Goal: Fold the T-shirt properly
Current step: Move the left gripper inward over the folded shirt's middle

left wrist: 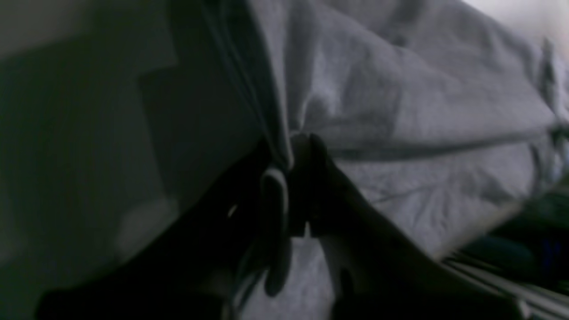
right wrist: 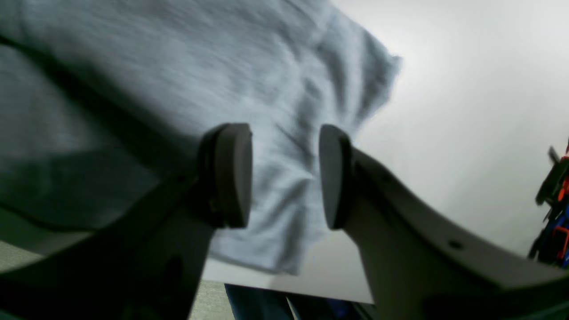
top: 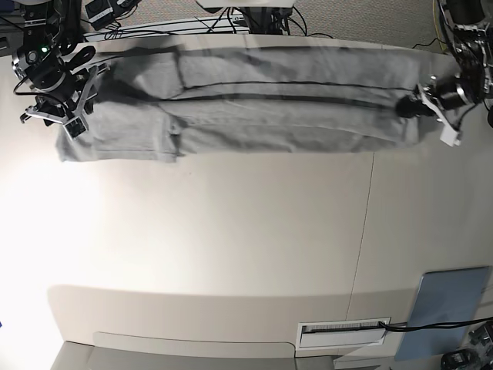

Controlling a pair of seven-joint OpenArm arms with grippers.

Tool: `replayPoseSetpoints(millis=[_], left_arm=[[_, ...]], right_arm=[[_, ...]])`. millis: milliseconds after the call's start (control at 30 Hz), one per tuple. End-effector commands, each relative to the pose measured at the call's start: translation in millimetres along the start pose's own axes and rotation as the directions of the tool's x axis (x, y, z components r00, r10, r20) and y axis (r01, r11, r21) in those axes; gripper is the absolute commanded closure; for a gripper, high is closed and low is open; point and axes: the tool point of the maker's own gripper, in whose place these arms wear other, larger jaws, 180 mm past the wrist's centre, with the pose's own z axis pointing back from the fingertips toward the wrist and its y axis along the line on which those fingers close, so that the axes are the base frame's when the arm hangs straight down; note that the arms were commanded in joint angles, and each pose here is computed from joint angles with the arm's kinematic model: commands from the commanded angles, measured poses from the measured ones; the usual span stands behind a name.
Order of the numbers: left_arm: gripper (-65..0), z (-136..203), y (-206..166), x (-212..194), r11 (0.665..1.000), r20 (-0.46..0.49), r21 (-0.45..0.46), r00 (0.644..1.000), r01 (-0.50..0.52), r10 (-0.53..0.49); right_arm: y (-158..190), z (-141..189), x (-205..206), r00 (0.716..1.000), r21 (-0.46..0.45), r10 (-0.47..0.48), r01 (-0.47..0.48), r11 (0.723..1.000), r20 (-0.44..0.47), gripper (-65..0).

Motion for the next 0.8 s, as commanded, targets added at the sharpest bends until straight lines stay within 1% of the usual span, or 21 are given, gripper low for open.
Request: replayPoseSetpoints(millis=[0,67,167,200,300,400,500,567,667,733,767], left_arm=[[0.0,18.9,11.0,16.8,0.998,0.023,0.051,0.999,0.032,-0.033],[0.0,34.2,18.6,26.0,0.993,0.030,0.106,0.998,0.055,-0.059],[0.0,50.0,14.9,30.4,0.987,-0.005,0.153,0.998,0.055,-0.055],[0.0,52.5,8.9,32.7,0.984,-0.011,0.159,0.997,0.079,-0.078],[0.0,54.2,-18.8,36.2,0.974,0.014,0.149,0.984,0.173,-0.177],[0.0,48.7,-59.8,26.9,0.966,0.070,0.108,0.968,0.234,-0.243],[0.0,43.7,-107.7,15.1,0.971,0.159,0.061,0.958,0.231,-0.238],[0.0,39.6,-141.7,7.8,0.971,0.201,0.024,0.950,0.239,-0.239],[0.0,25.4,-193.2,-5.6,0.953,0.216,-0.079,0.939,0.291,-0.269],[0.0,8.8,-219.3,-17.3,0.937,0.193,-0.143,0.938,0.318,-0.288],[0.0,0.3,-230.1,-23.7,0.935,0.175,-0.164,0.942,0.315,-0.287]], right_arm=[[-8.2,3.9,7.0,1.000,-0.025,0.007,-0.007,1.000,0.028,-24.9],[-7.7,3.9,7.2,1.000,-0.023,0.006,-0.005,1.000,0.029,-24.9],[-7.6,4.0,10.0,0.999,-0.022,0.006,-0.005,1.000,0.045,-24.9],[-7.6,4.0,12.2,0.998,-0.022,0.006,-0.004,1.000,0.057,-24.9],[-4.4,4.4,18.2,0.996,-0.004,-0.007,0.007,1.000,0.090,-24.9],[-2.4,4.5,19.4,0.995,0.008,-0.015,0.015,1.000,0.097,-24.9],[-2.5,4.5,18.7,0.996,0.008,-0.015,0.014,1.000,0.093,-24.9],[-2.3,4.5,18.7,0.996,0.009,-0.016,0.015,1.000,0.093,-24.9],[-2.4,4.5,18.9,0.995,0.008,-0.016,0.015,1.000,0.094,-24.9],[-2.4,4.5,18.6,0.996,0.008,-0.015,0.015,1.000,0.092,-24.9],[-2.3,4.4,18.1,0.996,0.008,-0.016,0.015,1.000,0.090,-24.9]])
